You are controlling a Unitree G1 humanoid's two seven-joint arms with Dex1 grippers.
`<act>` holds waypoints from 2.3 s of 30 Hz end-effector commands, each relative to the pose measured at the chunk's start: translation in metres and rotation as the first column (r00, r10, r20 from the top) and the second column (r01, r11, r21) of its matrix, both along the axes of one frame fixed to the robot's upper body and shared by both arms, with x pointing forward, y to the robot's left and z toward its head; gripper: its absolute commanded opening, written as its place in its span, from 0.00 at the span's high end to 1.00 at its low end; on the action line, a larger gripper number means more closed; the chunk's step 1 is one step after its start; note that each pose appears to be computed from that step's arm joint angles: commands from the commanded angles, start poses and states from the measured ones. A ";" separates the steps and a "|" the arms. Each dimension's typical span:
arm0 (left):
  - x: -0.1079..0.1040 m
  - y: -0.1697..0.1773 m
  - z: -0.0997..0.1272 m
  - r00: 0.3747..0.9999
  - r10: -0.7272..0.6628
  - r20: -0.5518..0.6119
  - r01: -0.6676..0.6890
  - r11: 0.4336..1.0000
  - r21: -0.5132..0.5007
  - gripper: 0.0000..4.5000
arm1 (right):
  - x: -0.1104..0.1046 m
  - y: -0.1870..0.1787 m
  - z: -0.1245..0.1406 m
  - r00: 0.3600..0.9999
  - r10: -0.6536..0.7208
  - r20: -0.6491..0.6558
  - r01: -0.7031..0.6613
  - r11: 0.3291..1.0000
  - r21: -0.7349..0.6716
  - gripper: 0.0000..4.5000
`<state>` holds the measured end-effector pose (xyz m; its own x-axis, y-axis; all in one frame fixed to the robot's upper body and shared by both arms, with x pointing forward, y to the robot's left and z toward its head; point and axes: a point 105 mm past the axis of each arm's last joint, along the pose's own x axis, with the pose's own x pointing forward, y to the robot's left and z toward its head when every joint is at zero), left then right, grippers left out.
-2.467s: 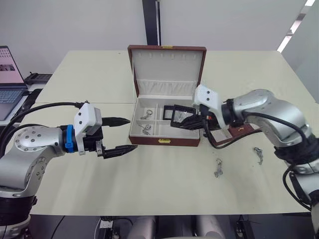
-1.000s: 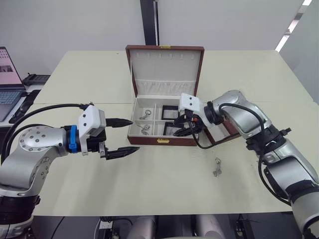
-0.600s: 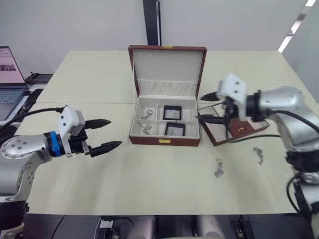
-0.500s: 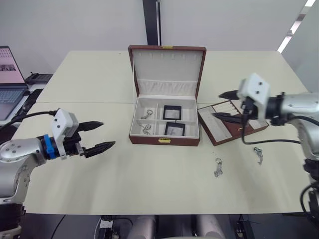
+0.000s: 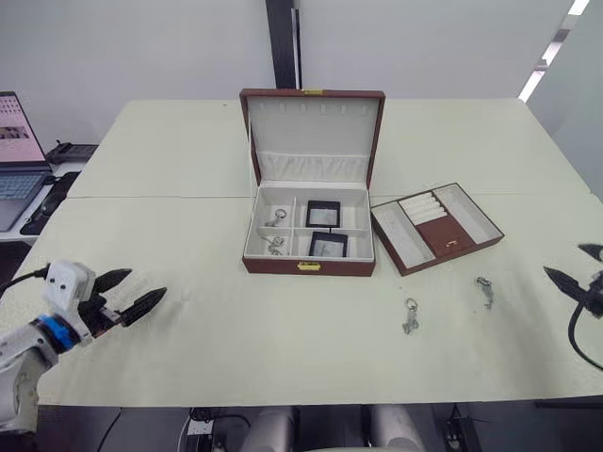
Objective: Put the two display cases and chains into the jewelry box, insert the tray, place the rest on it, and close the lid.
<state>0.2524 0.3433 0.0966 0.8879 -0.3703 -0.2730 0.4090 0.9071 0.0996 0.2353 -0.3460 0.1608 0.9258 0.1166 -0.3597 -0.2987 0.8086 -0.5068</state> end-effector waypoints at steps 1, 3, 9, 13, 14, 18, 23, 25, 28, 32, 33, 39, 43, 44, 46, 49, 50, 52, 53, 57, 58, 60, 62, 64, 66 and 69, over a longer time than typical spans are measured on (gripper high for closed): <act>-0.003 0.014 0.012 0.996 0.065 0.058 -0.066 0.998 0.017 0.00 | -0.008 -0.011 0.007 0.996 -0.064 0.067 0.064 0.998 0.001 0.16; -0.007 0.016 0.009 0.995 0.081 0.051 -0.082 0.997 0.010 0.00 | -0.010 -0.011 -0.002 0.996 -0.078 0.052 0.077 0.996 0.034 0.04; -0.012 0.013 0.005 0.995 0.086 0.045 -0.086 0.996 0.005 0.00 | -0.010 -0.010 -0.007 0.997 -0.072 0.039 0.071 0.997 0.027 0.01; -0.008 0.005 0.013 0.995 0.050 0.081 -0.052 0.998 0.022 0.00 | -0.006 -0.008 -0.002 0.997 -0.056 0.058 0.054 0.998 0.028 0.01; -0.005 0.000 0.016 0.995 0.030 0.092 -0.033 0.999 0.025 0.00 | -0.006 -0.008 -0.001 0.997 -0.052 0.062 0.050 0.998 0.030 0.01; 0.002 -0.023 0.031 0.987 -0.090 0.132 0.084 0.995 0.052 0.00 | -0.003 -0.003 0.004 0.998 -0.019 0.067 0.019 1.000 0.013 0.01; 0.006 -0.057 0.051 0.949 -0.265 0.173 0.253 0.963 0.088 0.00 | -0.002 0.004 0.015 0.998 0.033 0.061 -0.034 0.999 0.011 0.01; 0.006 -0.072 0.056 0.928 -0.329 0.173 0.319 0.944 0.082 0.00 | -0.001 0.012 0.019 0.996 0.085 0.040 -0.085 0.996 0.005 0.01; 0.004 -0.103 0.063 0.867 -0.470 0.167 0.460 0.883 0.095 0.00 | 0.001 0.028 0.023 0.983 0.179 -0.028 -0.179 0.984 0.014 0.01; -0.001 -0.149 0.073 0.748 -0.639 0.180 0.636 0.767 0.084 0.00 | 0.011 0.047 0.032 0.952 0.292 -0.088 -0.294 0.956 -0.006 0.01; -0.001 -0.160 0.078 0.721 -0.666 0.190 0.666 0.742 0.074 0.00 | 0.013 0.053 0.034 0.941 0.322 -0.106 -0.325 0.946 -0.012 0.01; -0.003 -0.203 0.098 0.608 -0.757 0.240 0.779 0.627 0.005 0.00 | 0.026 0.083 0.036 0.880 0.438 -0.184 -0.440 0.897 0.030 0.01; -0.002 -0.224 0.108 0.542 -0.800 0.257 0.825 0.565 0.019 0.00 | 0.046 0.086 0.030 0.879 0.427 -0.215 -0.452 0.888 -0.083 0.01; -0.001 -0.228 0.110 0.529 -0.807 0.261 0.832 0.554 0.026 0.00 | 0.050 0.086 0.028 0.876 0.425 -0.227 -0.457 0.882 -0.112 0.01; 0.001 -0.235 0.115 0.518 -0.810 0.275 0.839 0.544 0.024 0.00 | 0.058 0.087 0.024 0.874 0.419 -0.247 -0.464 0.870 -0.167 0.01; 0.001 -0.244 0.118 0.495 -0.820 0.287 0.852 0.524 0.025 0.00 | 0.068 0.083 0.013 0.868 0.389 -0.308 -0.473 0.838 -0.272 0.01; 0.000 -0.247 0.118 0.488 -0.822 0.292 0.856 0.517 0.023 0.00 | 0.072 0.080 0.011 0.873 0.371 -0.318 -0.464 0.833 -0.301 0.01; -0.002 -0.252 0.118 0.473 -0.830 0.297 0.865 0.501 0.022 0.00 | 0.079 0.077 0.007 0.873 0.350 -0.338 -0.461 0.820 -0.341 0.01; -0.003 -0.254 0.118 0.466 -0.833 0.299 0.869 0.494 0.021 0.00 | 0.081 0.078 0.004 0.870 0.346 -0.352 -0.464 0.816 -0.344 0.01; -0.001 -0.258 0.119 0.459 -0.834 0.308 0.873 0.487 0.018 0.00 | 0.095 0.076 -0.005 0.870 0.314 -0.379 -0.447 0.827 -0.342 0.01; 0.000 -0.259 0.120 0.456 -0.833 0.312 0.874 0.485 0.018 0.00 | 0.099 0.073 -0.009 0.870 0.299 -0.391 -0.441 0.828 -0.347 0.01; 0.000 -0.261 0.120 0.453 -0.834 0.316 0.876 0.482 0.018 0.00 | 0.104 0.068 -0.014 0.868 0.279 -0.411 -0.435 0.827 -0.357 0.01; 0.001 -0.262 0.120 0.449 -0.834 0.320 0.877 0.479 0.018 0.00 | 0.111 0.066 -0.016 0.871 0.271 -0.409 -0.427 0.830 -0.360 0.01; 0.000 -0.264 0.120 0.445 -0.835 0.323 0.879 0.476 0.019 0.00 | 0.116 0.063 -0.020 0.869 0.255 -0.423 -0.423 0.827 -0.370 0.01; 0.000 -0.265 0.120 0.443 -0.835 0.327 0.880 0.474 0.019 0.00 | 0.119 0.060 -0.024 0.864 0.244 -0.440 -0.421 0.830 -0.365 0.01; 0.000 -0.266 0.121 0.442 -0.833 0.333 0.880 0.475 0.020 0.00 | 0.122 0.058 -0.027 0.862 0.238 -0.447 -0.417 0.835 -0.359 0.01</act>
